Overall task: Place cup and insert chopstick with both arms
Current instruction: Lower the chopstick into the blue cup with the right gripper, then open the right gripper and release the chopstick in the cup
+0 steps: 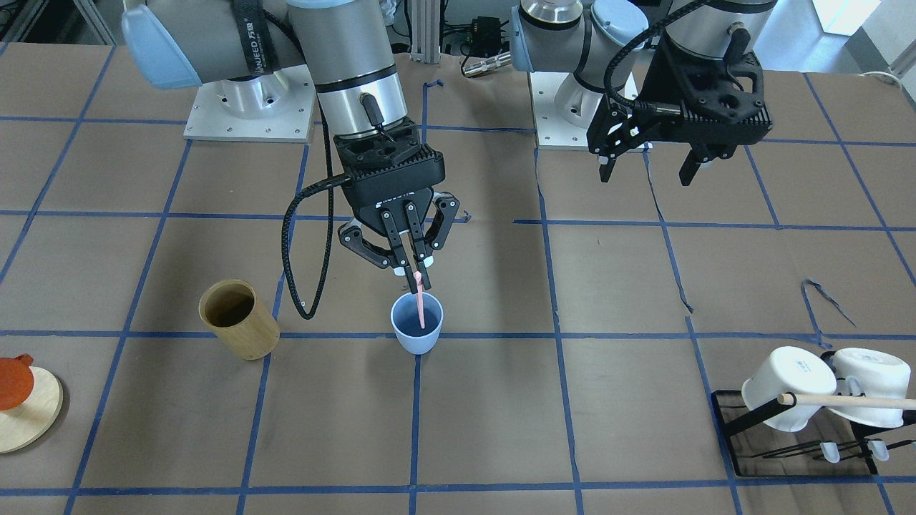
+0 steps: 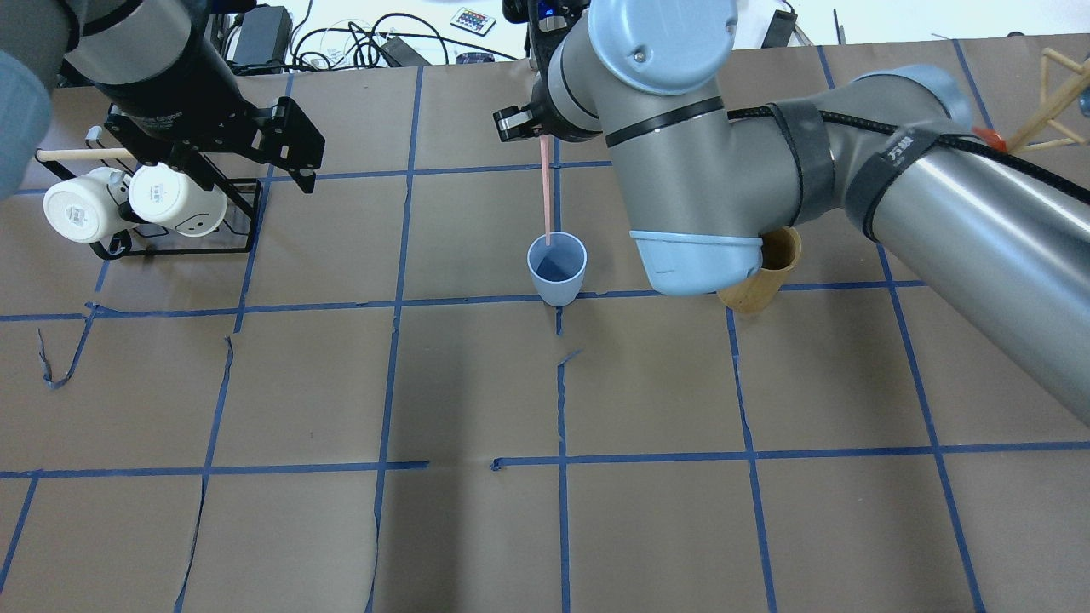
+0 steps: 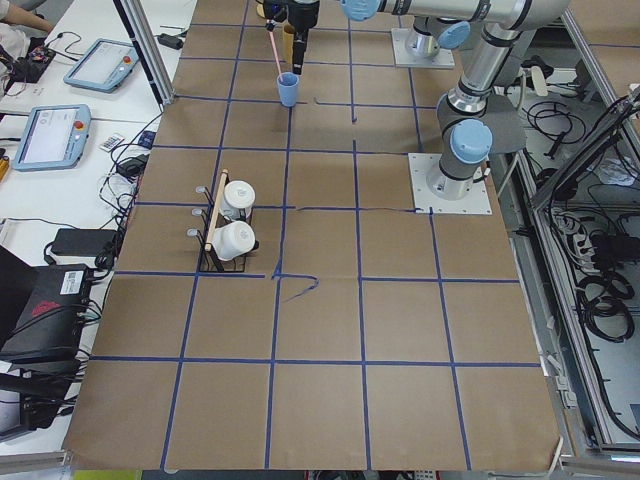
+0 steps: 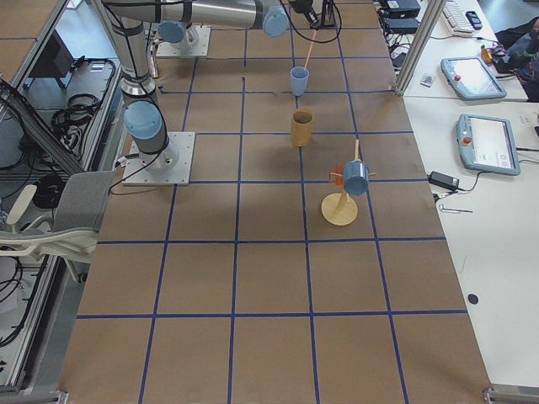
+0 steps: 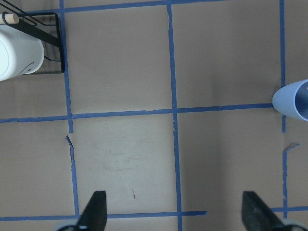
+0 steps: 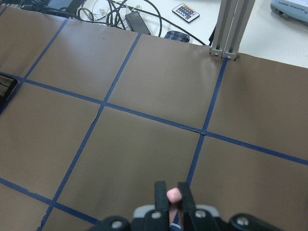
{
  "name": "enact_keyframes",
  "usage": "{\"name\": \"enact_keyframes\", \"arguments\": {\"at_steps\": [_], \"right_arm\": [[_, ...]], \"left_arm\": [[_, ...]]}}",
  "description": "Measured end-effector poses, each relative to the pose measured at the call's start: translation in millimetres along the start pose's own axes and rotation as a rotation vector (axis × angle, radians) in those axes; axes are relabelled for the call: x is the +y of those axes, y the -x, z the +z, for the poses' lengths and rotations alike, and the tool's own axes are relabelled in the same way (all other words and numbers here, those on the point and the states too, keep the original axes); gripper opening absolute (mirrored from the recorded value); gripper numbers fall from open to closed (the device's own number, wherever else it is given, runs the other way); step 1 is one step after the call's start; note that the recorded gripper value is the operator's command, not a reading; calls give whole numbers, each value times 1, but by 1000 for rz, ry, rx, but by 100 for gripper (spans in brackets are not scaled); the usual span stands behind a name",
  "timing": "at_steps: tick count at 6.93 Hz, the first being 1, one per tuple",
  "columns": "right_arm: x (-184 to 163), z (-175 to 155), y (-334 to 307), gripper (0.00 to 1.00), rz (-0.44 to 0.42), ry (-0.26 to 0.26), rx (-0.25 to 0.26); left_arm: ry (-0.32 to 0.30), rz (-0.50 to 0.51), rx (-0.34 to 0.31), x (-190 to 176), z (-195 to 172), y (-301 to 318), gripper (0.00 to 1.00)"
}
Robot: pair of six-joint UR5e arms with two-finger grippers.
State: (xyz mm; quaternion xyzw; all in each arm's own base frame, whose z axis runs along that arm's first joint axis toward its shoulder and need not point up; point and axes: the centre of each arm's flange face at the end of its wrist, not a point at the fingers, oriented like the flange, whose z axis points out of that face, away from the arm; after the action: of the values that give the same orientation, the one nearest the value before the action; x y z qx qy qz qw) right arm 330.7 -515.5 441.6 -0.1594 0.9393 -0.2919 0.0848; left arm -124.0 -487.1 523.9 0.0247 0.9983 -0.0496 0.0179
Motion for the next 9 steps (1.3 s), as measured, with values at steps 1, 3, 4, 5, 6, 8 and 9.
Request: {"name": "enact_keyframes", "arguments": {"at_steps": [1,3,4,5,6,8,9], "right_arm": [[1,0,0,36,0,5,1],[2,2,0,100,0,11,1],[2,2,0,100,1,11,1],[1,0,0,100,13,7,1],[-1,-2,-1,100,44,12,2],[-5,-16,-9,100,102,124,20],[-10,-28,-19,100,126,207,40]], "left_arm": [[-1,2,0,0,0,0,100],[-2,8,-2,-1,0,1,100],[0,9,-1,0,0,0,100],[0,10,-1,0,0,0,100],[-1,10,-1,0,0,1,100],[-3,9,-1,0,-1,0,100],[-4,7,0,0,-1,0,100]]}}
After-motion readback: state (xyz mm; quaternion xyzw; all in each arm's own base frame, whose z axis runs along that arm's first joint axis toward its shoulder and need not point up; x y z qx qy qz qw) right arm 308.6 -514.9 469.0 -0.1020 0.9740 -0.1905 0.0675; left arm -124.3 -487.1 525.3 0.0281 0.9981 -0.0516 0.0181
